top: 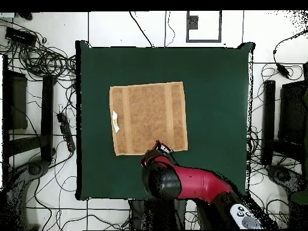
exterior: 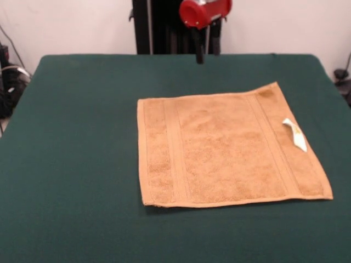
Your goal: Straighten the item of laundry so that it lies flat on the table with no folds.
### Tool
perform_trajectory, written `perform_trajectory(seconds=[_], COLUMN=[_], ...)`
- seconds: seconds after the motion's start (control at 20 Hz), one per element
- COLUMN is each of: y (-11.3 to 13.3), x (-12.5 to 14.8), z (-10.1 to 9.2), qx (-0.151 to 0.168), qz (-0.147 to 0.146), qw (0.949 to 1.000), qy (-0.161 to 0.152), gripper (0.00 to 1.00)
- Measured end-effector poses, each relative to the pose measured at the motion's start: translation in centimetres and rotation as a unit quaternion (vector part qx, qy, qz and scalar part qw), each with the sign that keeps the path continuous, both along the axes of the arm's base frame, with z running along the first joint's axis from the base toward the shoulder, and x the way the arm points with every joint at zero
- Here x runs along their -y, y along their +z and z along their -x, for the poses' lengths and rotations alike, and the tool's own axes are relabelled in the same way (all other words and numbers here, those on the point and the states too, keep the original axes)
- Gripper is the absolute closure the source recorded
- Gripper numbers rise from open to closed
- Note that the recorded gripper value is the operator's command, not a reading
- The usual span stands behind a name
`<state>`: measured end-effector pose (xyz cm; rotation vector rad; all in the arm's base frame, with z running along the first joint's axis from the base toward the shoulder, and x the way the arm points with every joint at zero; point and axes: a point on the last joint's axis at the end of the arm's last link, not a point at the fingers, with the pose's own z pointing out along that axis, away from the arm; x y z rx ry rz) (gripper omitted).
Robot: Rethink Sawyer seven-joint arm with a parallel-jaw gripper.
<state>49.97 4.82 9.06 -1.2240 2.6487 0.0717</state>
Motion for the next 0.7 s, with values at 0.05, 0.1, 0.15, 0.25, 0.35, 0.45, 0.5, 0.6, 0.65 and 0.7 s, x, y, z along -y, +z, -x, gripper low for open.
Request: perform_trajectory(seconds=[0.05,0.1,0.15,0.25,0.35,0.45,0.5,0.6,0.65,0.7], y=[0.1,0.3,0.5,0.6,0.8,0.9,0.9,0.9,1.0,1.0], x=[-0.1,-0.2,-0.3,-0.5,-0.6,-0.4,-0.3,0.1,0.3,0.4], z=[-0.1,-0.4,-0.5,-0.9,-1.3,-1.6,-1.7,-1.8,-1.9,-2.0], qx=[0.003,0.008,0.012,0.022,0.038,0.048,0.052,0.058,0.06,0.063], qz=[-0.001,-0.002,-0.002,-0.002,-0.002,-0.002,-0.002,-0.002,-0.002,-0.002], qw=[1.0,1.0,0.9999,0.9997,0.9993,0.9988,0.9986,0.9983,0.9981,0.998], qy=[0.001,0.002,0.003,0.004,0.004,0.001,-0.001,-0.006,-0.008,-0.009], gripper=[0.0,0.0,0.0,0.0,0.0,0.0,0.0,0.0,0.0,0.0])
